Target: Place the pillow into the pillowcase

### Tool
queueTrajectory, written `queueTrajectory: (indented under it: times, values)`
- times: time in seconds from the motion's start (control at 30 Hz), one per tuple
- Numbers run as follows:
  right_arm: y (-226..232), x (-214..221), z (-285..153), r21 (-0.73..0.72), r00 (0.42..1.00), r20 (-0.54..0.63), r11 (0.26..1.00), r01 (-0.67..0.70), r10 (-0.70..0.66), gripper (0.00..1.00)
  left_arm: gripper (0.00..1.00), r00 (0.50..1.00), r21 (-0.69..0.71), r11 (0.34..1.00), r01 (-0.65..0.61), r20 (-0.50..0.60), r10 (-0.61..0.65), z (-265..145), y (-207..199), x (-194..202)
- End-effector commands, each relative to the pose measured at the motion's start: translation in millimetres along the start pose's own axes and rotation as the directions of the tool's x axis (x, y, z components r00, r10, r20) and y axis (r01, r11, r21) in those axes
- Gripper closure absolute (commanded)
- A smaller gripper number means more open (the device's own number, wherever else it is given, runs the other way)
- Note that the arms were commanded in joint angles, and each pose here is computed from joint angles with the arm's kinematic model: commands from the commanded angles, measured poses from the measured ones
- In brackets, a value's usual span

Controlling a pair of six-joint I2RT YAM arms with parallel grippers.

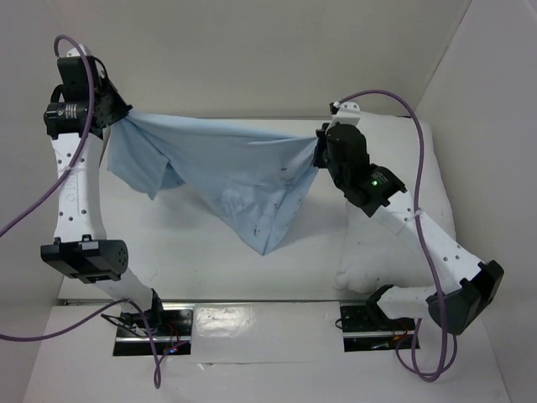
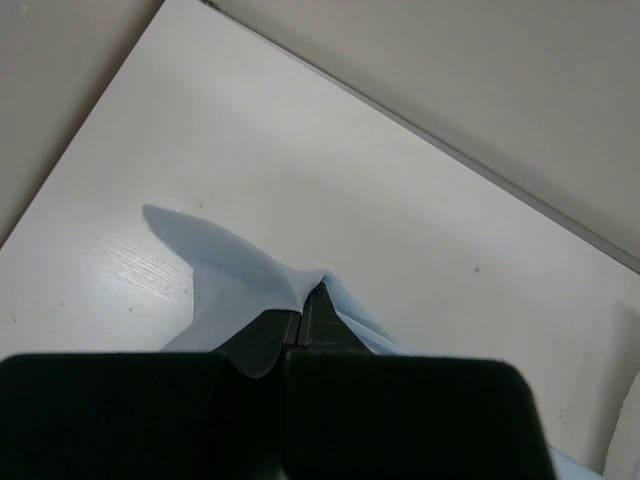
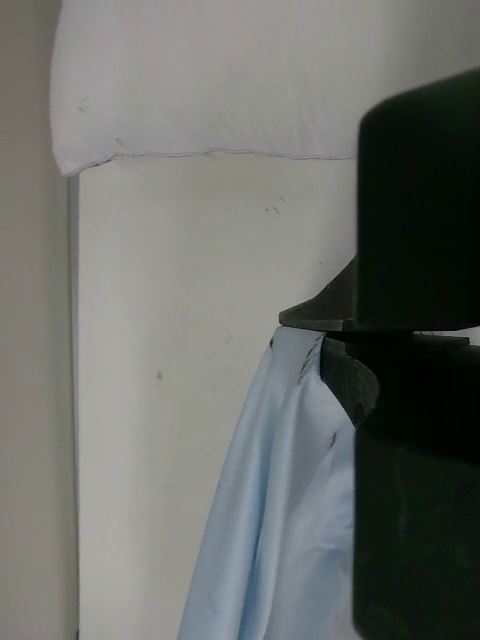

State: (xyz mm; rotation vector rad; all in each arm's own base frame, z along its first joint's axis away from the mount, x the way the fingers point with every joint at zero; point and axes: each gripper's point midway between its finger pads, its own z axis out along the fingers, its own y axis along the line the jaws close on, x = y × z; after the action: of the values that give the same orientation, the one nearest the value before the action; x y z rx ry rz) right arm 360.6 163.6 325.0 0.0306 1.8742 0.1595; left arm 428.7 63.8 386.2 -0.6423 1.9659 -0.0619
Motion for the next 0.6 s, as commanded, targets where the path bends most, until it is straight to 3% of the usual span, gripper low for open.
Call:
queueTrajectory:
  times: [0.0,0.13,0.23,0.47,0.53,0.57]
  values:
    - [-10.2,-53.6,-30.1,0.016,0.989,0.146,1.0,-0.027,0.024,1.0,1.0,0.99,-0.041,0.999,0.004,0.139,0.002,-40.1,16.5,-33.6]
    - [-14.6,-57.5,-37.3,0.022,0.987,0.157,0.999,-0.033,0.03,1.0,1.0,0.988,-0.054,0.998,0.011,0.153,-0.002,-49.8,23.0,-33.9]
    - [-11.0,-59.7,-35.4,0.005,0.984,0.173,0.999,-0.033,0.032,1.0,1.0,0.991,-0.026,1.0,-0.004,0.132,0.007,-32.1,18.7,-25.8]
    - [19.3,-40.4,27.8,-0.03,0.978,0.204,0.998,0.054,-0.046,1.0,1.0,0.999,-0.035,0.999,-0.025,0.048,0.027,78.9,9.0,-17.4]
    - [25.1,-6.9,66.6,-0.041,0.987,0.133,0.994,0.101,-0.095,1.0,0.99,0.999,-0.062,0.998,-0.029,0.014,0.03,108.8,13.5,-7.0]
    - [15.0,-3.3,84.7,-0.006,0.988,0.12,0.995,0.097,-0.096,0.95,0.59,1.0,-0.062,0.998,-0.027,-0.009,0.026,118.4,18.0,-0.8]
